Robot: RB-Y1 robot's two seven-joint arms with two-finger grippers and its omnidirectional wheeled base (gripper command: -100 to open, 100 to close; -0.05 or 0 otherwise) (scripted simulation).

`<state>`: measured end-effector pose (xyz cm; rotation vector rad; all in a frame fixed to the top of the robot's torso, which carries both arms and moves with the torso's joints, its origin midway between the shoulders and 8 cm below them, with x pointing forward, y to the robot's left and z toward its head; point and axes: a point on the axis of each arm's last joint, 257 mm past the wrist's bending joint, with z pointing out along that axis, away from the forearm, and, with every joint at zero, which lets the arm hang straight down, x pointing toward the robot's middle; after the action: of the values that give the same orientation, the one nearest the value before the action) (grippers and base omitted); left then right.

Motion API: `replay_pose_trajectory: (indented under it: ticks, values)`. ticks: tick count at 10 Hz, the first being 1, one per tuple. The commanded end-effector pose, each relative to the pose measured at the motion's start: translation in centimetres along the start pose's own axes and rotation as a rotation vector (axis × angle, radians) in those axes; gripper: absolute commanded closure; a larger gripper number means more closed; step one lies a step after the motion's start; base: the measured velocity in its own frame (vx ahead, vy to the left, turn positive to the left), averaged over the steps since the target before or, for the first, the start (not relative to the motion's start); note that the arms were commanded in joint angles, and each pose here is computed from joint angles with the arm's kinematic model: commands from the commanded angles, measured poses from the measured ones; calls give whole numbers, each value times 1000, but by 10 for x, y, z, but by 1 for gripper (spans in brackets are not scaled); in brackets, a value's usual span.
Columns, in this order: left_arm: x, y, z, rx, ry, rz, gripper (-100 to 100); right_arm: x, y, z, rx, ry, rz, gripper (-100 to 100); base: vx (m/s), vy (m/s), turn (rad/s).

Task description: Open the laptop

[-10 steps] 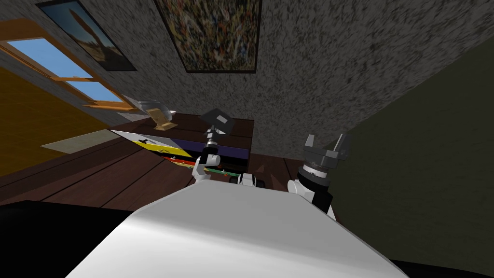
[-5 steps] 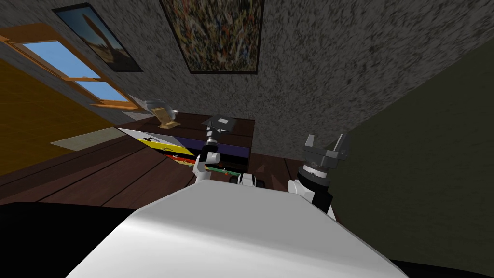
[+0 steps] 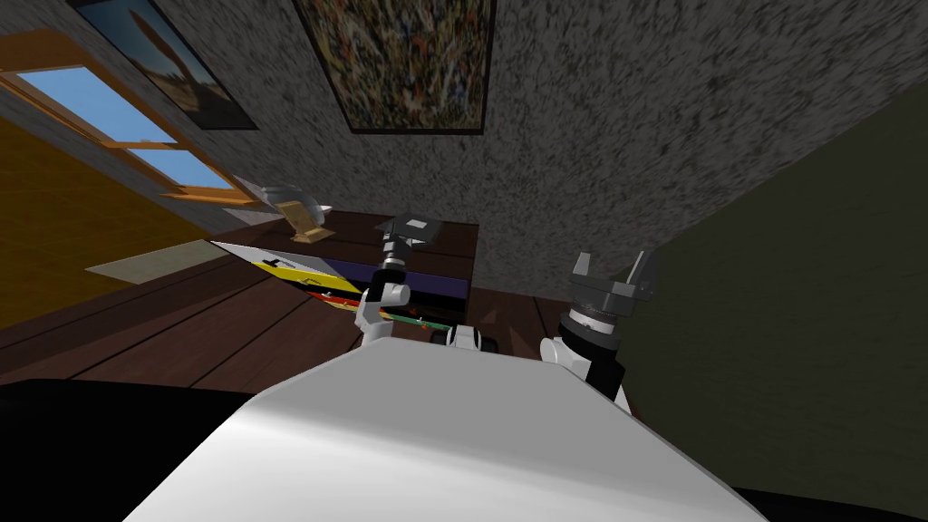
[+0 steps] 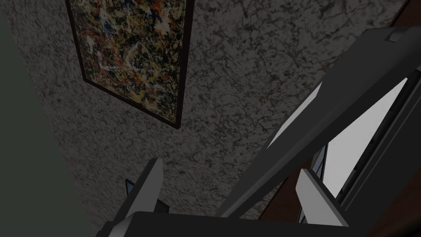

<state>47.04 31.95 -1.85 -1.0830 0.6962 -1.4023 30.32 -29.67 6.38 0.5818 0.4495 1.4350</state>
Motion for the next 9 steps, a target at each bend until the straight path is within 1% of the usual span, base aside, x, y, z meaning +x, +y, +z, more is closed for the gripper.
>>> replay_pose_trajectory:
  ticks: [1, 2, 3, 4, 9]
  values:
    - [3, -17, 0, 5, 0, -1, -100, 0, 0, 0, 0, 0, 0, 0, 14, 1, -3]
    - [4, -22, 0, 5, 0, -1, -100, 0, 0, 0, 0, 0, 0, 0, 16, 0, -3]
    - [4, -17, -2, 4, -1, -1, -100, 0, 0, 0, 0, 0, 0, 0, 8, 0, 0]
    - [4, -17, -2, 1, -2, -1, 0, 0, 0, 0, 0, 0, 0, 0, 0, 0, 0]
    - [4, -17, -2, 2, -2, -1, 0, 0, 0, 0, 0, 0, 0, 0, 0, 0, 0]
